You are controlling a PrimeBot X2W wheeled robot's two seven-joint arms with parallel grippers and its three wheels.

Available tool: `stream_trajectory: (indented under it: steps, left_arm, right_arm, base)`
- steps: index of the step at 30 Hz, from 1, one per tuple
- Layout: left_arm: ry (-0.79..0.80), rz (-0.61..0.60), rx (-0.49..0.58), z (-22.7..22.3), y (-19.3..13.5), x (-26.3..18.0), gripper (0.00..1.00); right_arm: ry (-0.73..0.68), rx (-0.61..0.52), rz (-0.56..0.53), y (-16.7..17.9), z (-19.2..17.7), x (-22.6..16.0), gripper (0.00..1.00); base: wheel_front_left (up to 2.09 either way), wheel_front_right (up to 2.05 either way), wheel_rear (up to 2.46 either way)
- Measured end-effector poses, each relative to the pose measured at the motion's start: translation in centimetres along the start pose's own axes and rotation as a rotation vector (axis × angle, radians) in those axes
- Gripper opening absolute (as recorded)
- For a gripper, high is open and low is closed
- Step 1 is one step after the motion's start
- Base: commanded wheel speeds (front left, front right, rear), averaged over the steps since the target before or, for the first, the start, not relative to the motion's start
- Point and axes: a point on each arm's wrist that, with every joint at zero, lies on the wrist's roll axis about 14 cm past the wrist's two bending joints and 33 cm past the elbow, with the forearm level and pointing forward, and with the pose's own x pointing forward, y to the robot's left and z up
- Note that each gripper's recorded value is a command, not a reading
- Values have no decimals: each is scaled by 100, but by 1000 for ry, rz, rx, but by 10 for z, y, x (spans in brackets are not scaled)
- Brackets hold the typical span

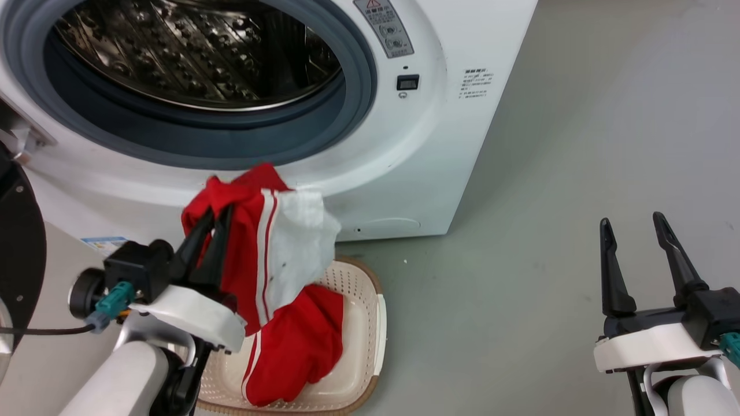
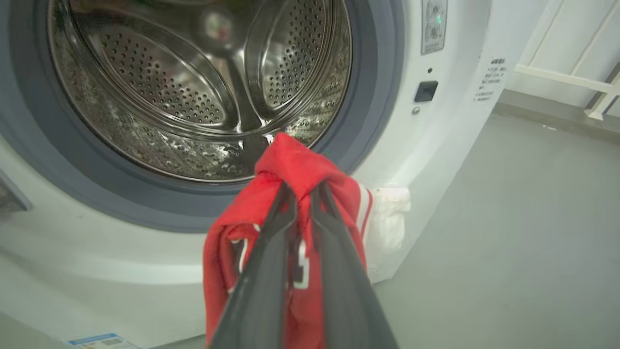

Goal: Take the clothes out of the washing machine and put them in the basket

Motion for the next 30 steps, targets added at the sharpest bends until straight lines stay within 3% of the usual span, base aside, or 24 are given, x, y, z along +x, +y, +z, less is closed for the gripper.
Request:
stream_trajectory:
  steps: [15, 30]
  left_arm:
    - [562, 78, -52, -197, 33, -13, 0]
    - [868, 150, -88, -317, 55, -6, 0]
  right_arm:
    - [100, -42, -25, -13, -43, 18, 100]
    - [235, -68, -37, -21, -102, 27, 100]
  base:
    - [0, 0, 0]
    - [0, 0, 0]
